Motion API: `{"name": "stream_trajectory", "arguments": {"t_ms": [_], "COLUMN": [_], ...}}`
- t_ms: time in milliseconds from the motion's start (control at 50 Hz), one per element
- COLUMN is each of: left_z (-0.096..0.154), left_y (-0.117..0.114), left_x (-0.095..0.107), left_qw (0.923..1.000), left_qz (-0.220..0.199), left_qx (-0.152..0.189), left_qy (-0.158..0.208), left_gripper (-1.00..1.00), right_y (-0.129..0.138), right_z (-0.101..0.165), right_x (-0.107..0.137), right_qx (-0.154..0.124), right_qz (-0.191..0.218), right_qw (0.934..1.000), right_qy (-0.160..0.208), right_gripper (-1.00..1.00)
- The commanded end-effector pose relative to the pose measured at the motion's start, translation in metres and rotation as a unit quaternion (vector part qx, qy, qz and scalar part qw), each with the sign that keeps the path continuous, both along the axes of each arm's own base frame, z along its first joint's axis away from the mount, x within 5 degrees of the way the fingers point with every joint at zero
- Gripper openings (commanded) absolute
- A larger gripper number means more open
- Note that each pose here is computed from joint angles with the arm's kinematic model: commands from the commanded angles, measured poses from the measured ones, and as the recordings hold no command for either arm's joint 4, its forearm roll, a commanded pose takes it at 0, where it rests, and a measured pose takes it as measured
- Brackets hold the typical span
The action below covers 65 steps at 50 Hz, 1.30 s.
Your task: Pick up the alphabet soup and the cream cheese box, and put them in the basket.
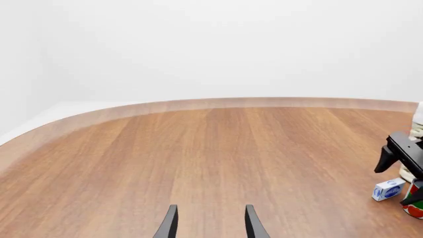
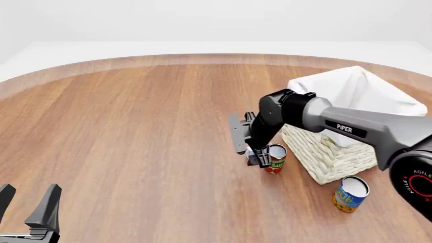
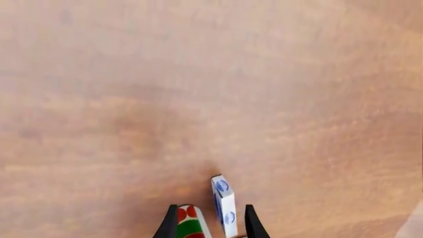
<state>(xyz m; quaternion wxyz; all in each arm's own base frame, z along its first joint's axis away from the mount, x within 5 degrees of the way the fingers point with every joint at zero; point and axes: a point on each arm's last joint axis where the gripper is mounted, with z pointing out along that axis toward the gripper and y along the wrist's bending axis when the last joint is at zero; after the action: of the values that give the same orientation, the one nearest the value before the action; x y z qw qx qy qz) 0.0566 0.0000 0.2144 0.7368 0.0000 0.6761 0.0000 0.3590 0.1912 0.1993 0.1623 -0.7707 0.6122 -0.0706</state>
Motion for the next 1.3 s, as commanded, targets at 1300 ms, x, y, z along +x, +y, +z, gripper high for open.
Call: {"name": "stream_trajectory", "arguments": {"t_ms": [1300], "left_z": [0.000], "left_y": [0.000], "left_x": [0.000], "left_qw": [1.0000], "left_qz": [0.000], "left_qx": [0.000], "left_qy": [0.000], "left_gripper": [1.00], "right_y": [0.005], "right_z": [-0.029], "right_x": [0.023], "right_qx": [-0.023], "right_qz": [0.010], "right_qw": [0.9992], "right_qy": [0.031], "right_gripper": [1.00]}}
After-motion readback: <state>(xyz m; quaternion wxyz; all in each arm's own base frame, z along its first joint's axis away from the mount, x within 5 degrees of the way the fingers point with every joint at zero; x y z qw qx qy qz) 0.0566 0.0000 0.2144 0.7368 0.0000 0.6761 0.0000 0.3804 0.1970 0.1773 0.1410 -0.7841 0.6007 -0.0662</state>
